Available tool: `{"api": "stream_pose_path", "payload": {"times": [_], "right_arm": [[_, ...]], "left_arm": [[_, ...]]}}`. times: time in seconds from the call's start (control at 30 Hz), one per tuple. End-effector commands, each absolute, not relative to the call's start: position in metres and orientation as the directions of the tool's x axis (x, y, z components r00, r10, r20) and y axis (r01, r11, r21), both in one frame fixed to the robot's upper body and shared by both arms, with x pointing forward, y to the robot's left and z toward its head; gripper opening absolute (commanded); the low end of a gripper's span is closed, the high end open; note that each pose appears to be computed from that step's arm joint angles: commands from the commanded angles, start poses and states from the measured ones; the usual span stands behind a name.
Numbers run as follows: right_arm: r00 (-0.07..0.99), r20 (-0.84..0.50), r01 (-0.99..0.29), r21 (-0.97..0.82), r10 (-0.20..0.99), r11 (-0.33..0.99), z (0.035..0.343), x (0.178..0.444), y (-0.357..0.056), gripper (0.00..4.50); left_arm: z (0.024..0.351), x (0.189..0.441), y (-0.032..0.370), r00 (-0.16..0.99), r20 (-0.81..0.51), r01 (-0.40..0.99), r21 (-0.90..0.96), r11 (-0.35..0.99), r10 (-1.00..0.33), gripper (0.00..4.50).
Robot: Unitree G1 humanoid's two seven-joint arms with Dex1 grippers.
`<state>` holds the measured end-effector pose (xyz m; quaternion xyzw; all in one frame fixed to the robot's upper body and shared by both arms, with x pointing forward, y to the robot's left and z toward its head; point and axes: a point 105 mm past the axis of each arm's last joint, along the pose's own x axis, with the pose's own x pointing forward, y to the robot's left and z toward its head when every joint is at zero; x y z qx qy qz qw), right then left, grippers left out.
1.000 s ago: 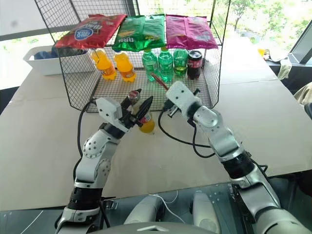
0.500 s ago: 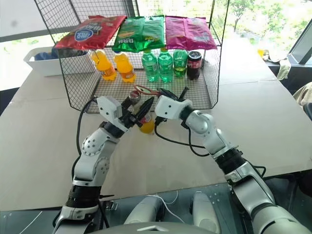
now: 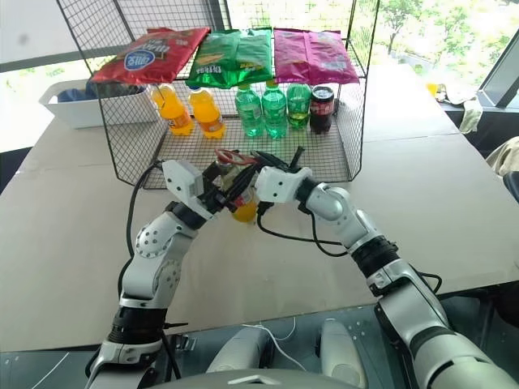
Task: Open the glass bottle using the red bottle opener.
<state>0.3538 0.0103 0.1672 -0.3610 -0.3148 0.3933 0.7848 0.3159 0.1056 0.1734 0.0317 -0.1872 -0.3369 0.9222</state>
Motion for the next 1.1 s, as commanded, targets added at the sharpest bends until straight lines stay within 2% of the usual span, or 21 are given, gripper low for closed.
{"api": "stream_pose_path", "payload": {"times": [0.03, 0.17, 0.37, 0.57, 0.7, 0.97, 1.03, 1.1], "right_arm": [[0.439, 0.207, -0.377, -0.841, 0.874, 0.389, 0.169, 0.351, 0.016, 0.00], [0.397, 0.177, -0.332, -0.887, 0.901, 0.321, 0.170, 0.351, 0.018, 0.00], [0.401, 0.130, -0.139, -0.970, 0.907, 0.200, 0.183, 0.363, 0.011, 0.00], [0.405, 0.154, 0.022, -0.987, 0.901, 0.159, 0.220, 0.376, -0.004, 0.00], [0.392, 0.173, 0.081, -0.985, 0.904, 0.153, 0.239, 0.378, -0.007, 0.00], [0.389, 0.212, 0.094, -0.977, 0.896, 0.190, 0.250, 0.380, -0.006, 0.00], [0.385, 0.221, 0.062, -0.975, 0.896, 0.214, 0.249, 0.379, -0.005, 0.00], [0.368, 0.232, -0.037, -0.964, 0.901, 0.263, 0.241, 0.374, 0.000, 0.00]], "left_arm": [[0.153, 0.315, 0.097, 0.702, 0.248, 0.653, 0.150, 0.742, -0.668, 2.38], [0.152, 0.315, 0.097, 0.700, 0.242, 0.657, 0.149, 0.739, -0.671, 2.38], [0.148, 0.316, 0.100, 0.711, 0.227, 0.651, 0.145, 0.745, -0.666, 2.38], [0.144, 0.317, 0.101, 0.716, 0.215, 0.652, 0.133, 0.747, -0.664, 2.38], [0.143, 0.319, 0.103, 0.722, 0.210, 0.648, 0.131, 0.750, -0.660, 2.38], [0.140, 0.319, 0.104, 0.730, 0.204, 0.642, 0.125, 0.757, -0.652, 2.38], [0.140, 0.319, 0.105, 0.732, 0.203, 0.640, 0.124, 0.759, -0.650, 2.38], [0.139, 0.319, 0.106, 0.734, 0.201, 0.638, 0.123, 0.760, -0.649, 2.38]]}}
